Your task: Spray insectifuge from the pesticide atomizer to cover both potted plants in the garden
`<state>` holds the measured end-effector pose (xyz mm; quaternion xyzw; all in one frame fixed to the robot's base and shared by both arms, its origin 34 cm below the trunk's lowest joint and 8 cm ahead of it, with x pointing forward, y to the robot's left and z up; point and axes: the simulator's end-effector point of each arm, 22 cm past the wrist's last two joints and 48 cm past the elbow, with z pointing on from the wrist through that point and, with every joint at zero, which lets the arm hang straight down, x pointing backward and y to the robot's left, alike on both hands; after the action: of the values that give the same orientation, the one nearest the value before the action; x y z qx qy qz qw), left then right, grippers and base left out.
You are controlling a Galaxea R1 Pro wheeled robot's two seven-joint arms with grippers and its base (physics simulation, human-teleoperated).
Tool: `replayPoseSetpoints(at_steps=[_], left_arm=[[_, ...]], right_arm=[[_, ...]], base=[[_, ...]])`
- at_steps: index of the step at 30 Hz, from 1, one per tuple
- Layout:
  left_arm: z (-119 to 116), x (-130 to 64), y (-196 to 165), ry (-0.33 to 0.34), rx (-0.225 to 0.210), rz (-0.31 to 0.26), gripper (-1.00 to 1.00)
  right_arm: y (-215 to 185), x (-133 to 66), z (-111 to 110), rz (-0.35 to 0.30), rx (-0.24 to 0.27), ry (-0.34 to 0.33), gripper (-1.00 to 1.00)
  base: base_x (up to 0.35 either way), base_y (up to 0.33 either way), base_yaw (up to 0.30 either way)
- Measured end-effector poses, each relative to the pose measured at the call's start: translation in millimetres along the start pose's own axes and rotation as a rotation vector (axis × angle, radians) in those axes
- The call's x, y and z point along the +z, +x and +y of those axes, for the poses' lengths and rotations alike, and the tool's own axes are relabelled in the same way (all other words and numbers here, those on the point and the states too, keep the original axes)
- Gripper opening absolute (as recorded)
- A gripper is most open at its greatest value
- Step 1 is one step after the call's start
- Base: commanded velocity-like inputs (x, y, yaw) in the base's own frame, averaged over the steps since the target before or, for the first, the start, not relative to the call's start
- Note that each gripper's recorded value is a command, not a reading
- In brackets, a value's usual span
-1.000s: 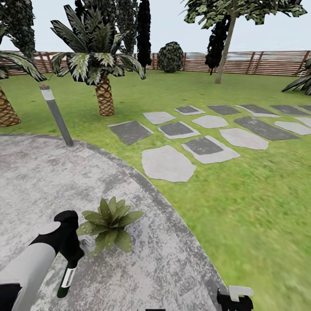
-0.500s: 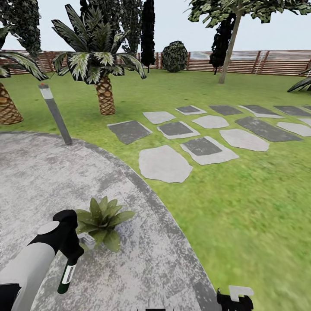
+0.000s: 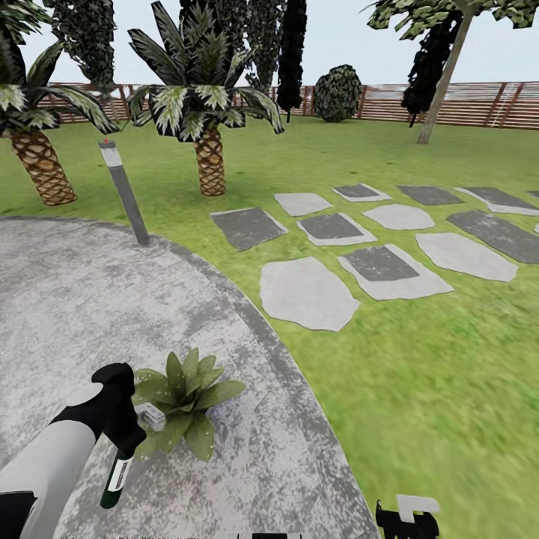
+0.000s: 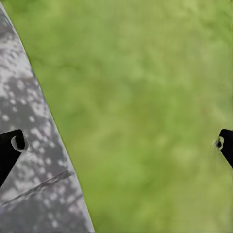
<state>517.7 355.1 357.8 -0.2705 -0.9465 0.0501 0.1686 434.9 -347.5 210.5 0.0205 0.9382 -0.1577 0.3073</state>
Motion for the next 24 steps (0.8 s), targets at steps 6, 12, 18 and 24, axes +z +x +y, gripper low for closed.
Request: replayPoseSetpoints(at_steps=[6,12,18,24], left_arm=[[4.1,-27.5,-29.5,-0.050,0.022,-0.079,-1.00],[1.8,-32.3,-36.9,-0.064,0.032,-0.095,-1.00],[0.8,-29.4,-34.3,-0.058,0.029,-0.092,-1.00],[0.8,-29.3,-34.2,-0.058,0.028,-0.092,-1.00]], right_arm=[[2.5,0.3,0.3,0.005,-0.002,-0.001,1.00],[4.0,0.5,-0.4,0.008,-0.003,0.000,1.00],[4.0,0.4,-0.9,0.008,-0.004,0.001,1.00],[3.4,0.6,-1.0,0.006,-0.003,0.002,1.00]], base=[[0.004,-0.003,0.234],[0.000,0.000,0.053],[0.136,-0.116,0.001],[0.152,-0.232,0.027]])
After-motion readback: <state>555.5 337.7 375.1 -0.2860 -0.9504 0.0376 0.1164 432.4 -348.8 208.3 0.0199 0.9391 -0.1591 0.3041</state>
